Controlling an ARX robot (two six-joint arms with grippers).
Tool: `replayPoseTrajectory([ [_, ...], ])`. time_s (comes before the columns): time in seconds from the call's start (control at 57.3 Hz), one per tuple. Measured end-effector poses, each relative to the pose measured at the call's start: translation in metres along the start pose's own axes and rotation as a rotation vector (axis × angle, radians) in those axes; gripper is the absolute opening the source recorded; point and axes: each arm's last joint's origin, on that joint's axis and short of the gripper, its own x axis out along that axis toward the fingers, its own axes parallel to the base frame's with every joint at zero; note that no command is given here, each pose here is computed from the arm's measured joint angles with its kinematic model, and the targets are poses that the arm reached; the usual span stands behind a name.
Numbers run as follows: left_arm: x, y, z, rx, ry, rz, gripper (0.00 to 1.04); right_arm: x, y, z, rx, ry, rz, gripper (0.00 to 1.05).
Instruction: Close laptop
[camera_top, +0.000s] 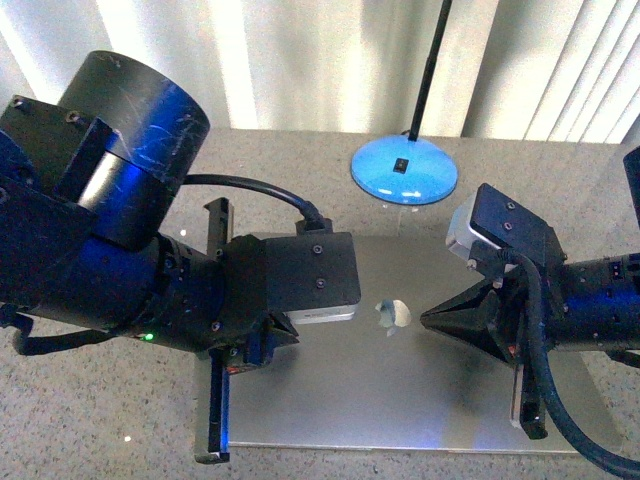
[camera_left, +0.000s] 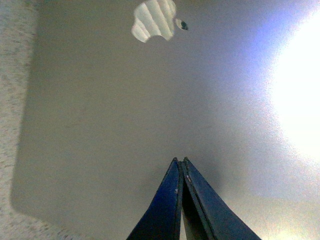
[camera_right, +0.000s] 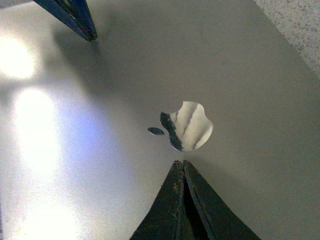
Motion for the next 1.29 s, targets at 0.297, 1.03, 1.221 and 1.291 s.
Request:
replayPoseTrajectory([
  [0.297,-0.062,0.036,0.013,-0.035,-0.103,0.198,0.04,-0.033,-0.011,0.048,-0.047,-0.128,-0.143,0.03],
  [1.03,-0.269,-0.036,-0.080,-0.663,-0.392,0.999,0.04,-0.161,0.051,0.087,0.277,-0.514,-0.949,0.03],
  [1.221,-0.262,-0.060,-0.084,-0.910,-0.446,1.151,0.04,-0.172,0.084,0.059,0.393,-0.478,-1.126,0.03],
  [1.291,-0.253,-0.069,-0.078,-0.922,-0.466,1.138,0.04,-0.175,0.092,0.058,0.387,-0.489,-1.125,0.03],
])
